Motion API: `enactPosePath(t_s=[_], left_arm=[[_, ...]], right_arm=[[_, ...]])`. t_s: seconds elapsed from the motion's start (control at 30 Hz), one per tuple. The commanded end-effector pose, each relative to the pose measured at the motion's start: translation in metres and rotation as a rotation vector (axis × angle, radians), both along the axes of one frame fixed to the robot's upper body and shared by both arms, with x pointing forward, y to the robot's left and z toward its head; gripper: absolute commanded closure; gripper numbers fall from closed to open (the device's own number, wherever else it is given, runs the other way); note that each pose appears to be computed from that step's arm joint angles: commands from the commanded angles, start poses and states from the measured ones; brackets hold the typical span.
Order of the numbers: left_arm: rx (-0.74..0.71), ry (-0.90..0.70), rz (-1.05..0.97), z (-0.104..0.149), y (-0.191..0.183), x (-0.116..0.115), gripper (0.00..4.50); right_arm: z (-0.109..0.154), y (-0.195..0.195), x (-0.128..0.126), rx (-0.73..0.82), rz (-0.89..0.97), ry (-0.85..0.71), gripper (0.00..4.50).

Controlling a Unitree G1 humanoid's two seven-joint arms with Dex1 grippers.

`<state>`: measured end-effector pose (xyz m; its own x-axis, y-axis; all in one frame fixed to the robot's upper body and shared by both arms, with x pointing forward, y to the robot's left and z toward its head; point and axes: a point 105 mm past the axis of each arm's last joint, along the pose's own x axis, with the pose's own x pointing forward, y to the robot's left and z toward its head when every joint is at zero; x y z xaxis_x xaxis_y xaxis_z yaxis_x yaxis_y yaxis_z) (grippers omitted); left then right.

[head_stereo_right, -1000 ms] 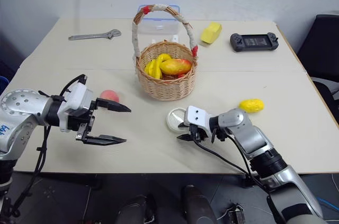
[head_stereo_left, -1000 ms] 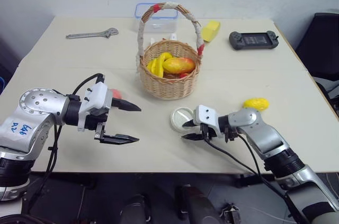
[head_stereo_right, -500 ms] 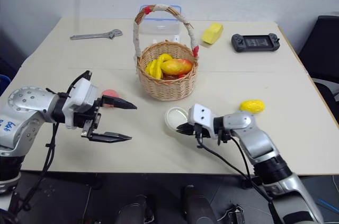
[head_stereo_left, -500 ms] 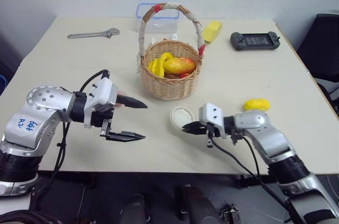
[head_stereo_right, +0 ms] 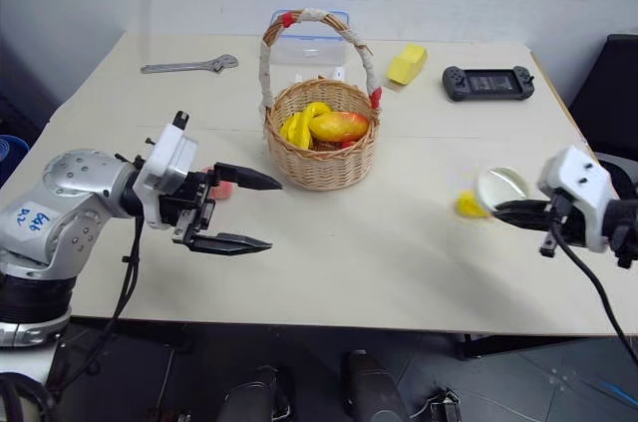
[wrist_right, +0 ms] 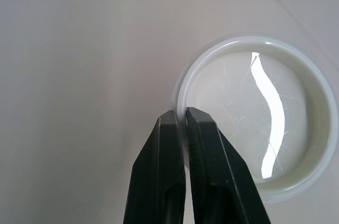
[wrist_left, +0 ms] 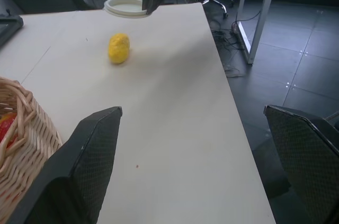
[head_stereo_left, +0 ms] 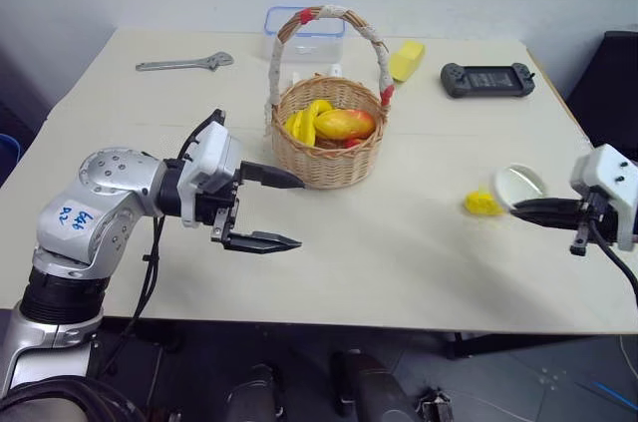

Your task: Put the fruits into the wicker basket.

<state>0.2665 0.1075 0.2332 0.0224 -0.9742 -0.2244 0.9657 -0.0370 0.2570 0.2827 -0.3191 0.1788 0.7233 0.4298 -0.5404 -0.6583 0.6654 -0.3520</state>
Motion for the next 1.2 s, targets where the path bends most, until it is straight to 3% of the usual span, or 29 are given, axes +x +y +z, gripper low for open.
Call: enactPosePath(t_s=[0.03, 0.17, 0.27, 0.4, 0.47, 0.53, 0.73, 0.9, 1.03, 1.2], left_arm=[[-0.012, -0.043, 0.006, 0.007, -0.002, 0.003, 0.00], [-0.025, -0.056, 0.016, 0.011, -0.003, 0.006, 0.00], [-0.023, -0.059, 0.022, 0.012, -0.002, 0.007, 0.00], [-0.021, -0.053, 0.060, 0.011, 0.004, 0.011, 0.00], [-0.022, -0.051, 0.102, 0.008, 0.010, 0.014, 0.00], [-0.010, -0.055, 0.204, 0.003, 0.024, 0.020, 0.00], [0.073, -0.079, 0.637, -0.016, 0.084, 0.040, 0.00], [0.081, -0.050, 0.989, -0.028, 0.132, 0.046, 0.00], [0.098, -0.045, 1.219, -0.043, 0.164, 0.061, 0.00], [0.005, -0.039, 1.223, -0.047, 0.154, 0.092, 0.00]], right_arm=[[-0.022, -0.029, 0.005, -0.076, -0.107, -0.009, 4.49], [-0.040, -0.051, 0.013, -0.075, -0.228, -0.006, 4.49], [-0.048, -0.062, 0.014, -0.058, -0.288, 0.002, 3.81], [-0.034, -0.047, 0.015, 0.026, -0.229, -0.019, 2.44], [-0.019, -0.036, 0.016, 0.058, -0.181, -0.049, 1.73], [0.013, -0.003, 0.012, 0.124, -0.023, -0.099, 1.07], [0.075, 0.102, -0.023, 0.392, 0.370, -0.101, 1.07], [0.086, 0.156, -0.055, 0.477, 0.598, -0.043, 0.07], [0.094, 0.179, -0.064, 0.511, 0.689, -0.061, 0.07], [0.093, 0.191, -0.063, 0.512, 0.714, -0.060, 0.07]])
